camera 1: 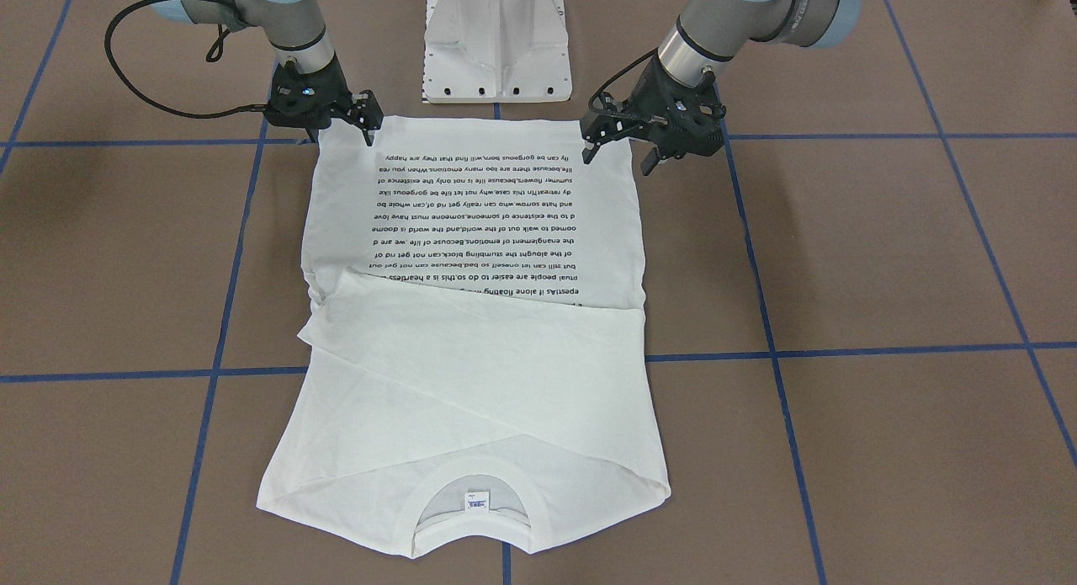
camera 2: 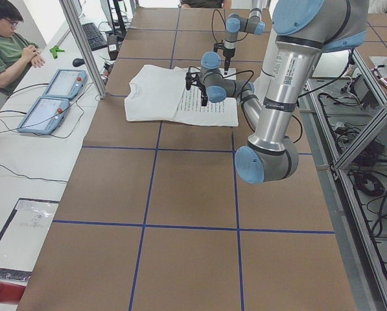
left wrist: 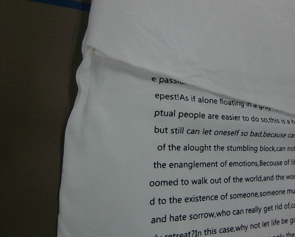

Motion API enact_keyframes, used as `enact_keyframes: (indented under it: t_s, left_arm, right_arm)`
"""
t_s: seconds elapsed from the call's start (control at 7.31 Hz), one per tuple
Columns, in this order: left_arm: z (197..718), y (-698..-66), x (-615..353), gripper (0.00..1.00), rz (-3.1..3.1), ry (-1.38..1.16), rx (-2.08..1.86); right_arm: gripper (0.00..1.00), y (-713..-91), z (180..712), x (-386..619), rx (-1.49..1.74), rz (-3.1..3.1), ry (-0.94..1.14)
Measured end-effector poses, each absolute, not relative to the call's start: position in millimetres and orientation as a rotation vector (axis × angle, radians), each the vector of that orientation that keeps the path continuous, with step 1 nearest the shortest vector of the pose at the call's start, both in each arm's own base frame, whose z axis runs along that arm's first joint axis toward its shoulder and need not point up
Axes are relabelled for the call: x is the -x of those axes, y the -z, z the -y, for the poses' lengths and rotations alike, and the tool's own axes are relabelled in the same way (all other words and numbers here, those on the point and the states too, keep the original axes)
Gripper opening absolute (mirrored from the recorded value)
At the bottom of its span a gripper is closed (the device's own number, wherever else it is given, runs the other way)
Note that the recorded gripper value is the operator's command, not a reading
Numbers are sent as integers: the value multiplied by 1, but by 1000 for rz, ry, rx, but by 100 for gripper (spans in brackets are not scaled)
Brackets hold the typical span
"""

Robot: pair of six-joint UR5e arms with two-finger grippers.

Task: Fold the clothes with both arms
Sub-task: 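Grasp the two bottom hem corners with both grippers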

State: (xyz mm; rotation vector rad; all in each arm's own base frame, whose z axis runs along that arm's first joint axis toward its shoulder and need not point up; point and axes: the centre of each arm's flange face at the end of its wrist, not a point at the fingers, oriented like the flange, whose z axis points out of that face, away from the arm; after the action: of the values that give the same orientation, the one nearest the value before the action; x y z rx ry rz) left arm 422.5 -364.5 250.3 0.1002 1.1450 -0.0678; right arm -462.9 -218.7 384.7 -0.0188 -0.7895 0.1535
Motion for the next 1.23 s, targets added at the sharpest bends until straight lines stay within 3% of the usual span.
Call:
enact_keyframes:
  t_s: [0.41,1.23]
  left_arm:
    - [365,-247,-423,100,-1150,67,-103]
    - [366,-247,-419,100,-1153,68,-109]
  right_arm:
    - [96,-399,214,455,56,761,-167]
    - [74,-398,203,457,137,763,-155]
